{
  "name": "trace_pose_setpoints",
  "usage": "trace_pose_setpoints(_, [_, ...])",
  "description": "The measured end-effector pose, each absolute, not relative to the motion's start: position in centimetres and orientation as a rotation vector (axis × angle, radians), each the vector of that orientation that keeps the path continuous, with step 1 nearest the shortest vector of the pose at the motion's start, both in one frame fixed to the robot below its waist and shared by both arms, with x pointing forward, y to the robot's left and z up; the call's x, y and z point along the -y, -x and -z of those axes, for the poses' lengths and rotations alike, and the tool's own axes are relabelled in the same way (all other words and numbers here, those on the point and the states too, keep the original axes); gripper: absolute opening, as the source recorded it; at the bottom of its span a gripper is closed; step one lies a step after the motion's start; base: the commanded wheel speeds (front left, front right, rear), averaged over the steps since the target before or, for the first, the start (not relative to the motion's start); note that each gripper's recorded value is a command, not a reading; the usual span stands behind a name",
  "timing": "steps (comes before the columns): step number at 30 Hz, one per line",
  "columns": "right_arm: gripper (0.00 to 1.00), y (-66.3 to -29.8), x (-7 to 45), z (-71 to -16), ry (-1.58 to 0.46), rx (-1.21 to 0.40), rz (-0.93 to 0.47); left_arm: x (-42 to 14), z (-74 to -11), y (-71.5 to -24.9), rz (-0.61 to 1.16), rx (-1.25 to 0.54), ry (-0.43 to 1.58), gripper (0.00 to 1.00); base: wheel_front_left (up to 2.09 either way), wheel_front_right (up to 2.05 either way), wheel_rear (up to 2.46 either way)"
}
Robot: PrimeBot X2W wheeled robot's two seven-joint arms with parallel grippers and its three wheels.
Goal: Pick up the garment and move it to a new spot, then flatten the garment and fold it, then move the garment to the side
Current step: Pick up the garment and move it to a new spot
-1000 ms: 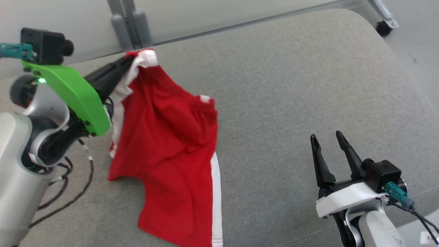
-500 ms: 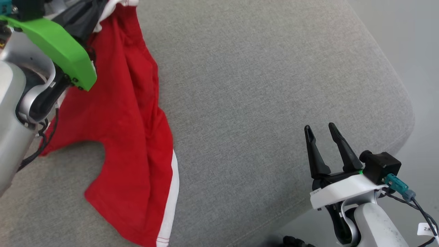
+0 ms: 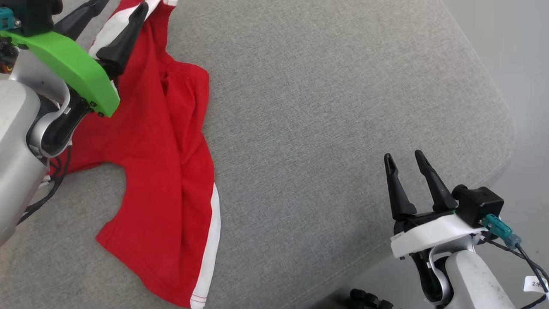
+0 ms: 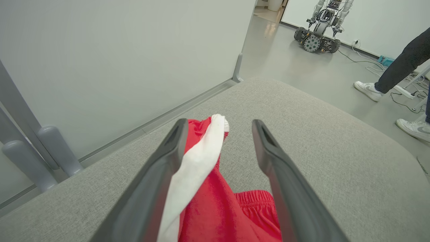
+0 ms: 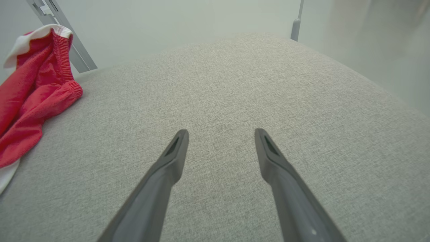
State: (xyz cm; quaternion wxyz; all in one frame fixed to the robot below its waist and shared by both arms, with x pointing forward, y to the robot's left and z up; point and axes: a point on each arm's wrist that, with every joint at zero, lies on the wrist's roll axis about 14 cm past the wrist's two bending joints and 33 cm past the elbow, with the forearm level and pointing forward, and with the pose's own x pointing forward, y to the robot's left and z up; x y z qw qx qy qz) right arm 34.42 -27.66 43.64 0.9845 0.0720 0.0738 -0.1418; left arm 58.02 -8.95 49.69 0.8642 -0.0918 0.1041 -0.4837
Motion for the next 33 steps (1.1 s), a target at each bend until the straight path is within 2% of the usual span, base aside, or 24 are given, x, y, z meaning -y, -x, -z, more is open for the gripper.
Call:
trace_pose_setpoints(7, [1.0, -33.5, 27.5, -44.0, -0.101, -0.144, 0.273, 5.2, -52.5, -57.7, 0.882, -0.081, 0.254, 1.0, 0.0, 0.0, 0.0])
trace_pose_setpoints(14, [1.0, -32.3, 26.6, -44.6, -0.039, -0.131, 0.231, 1.4, -51.8, -52.2, 0.723, -0.091, 0.294, 1.0, 0.0, 0.0, 0.0])
trace_pose_setpoints(17, [1.0, -32.2, 26.1, -45.2, -0.008, -0.112, 0.208, -0.7, -52.9, -50.0, 0.62, -0.034, 0.3, 1.0, 0.0, 0.0, 0.0])
trace_pose_setpoints(24, [1.0, -33.1, 23.7, -46.9, 0.045, -0.053, 0.11, -8.1, -49.6, -43.5, 0.353, -0.054, 0.26, 1.0, 0.0, 0.0, 0.0])
trace_pose_setpoints(33, [1.0, -34.1, 20.8, -48.6, 0.062, 0.012, 0.0, -14.9, -46.1, -35.6, 0.111, -0.098, 0.265, 1.0, 0.0, 0.0, 0.0])
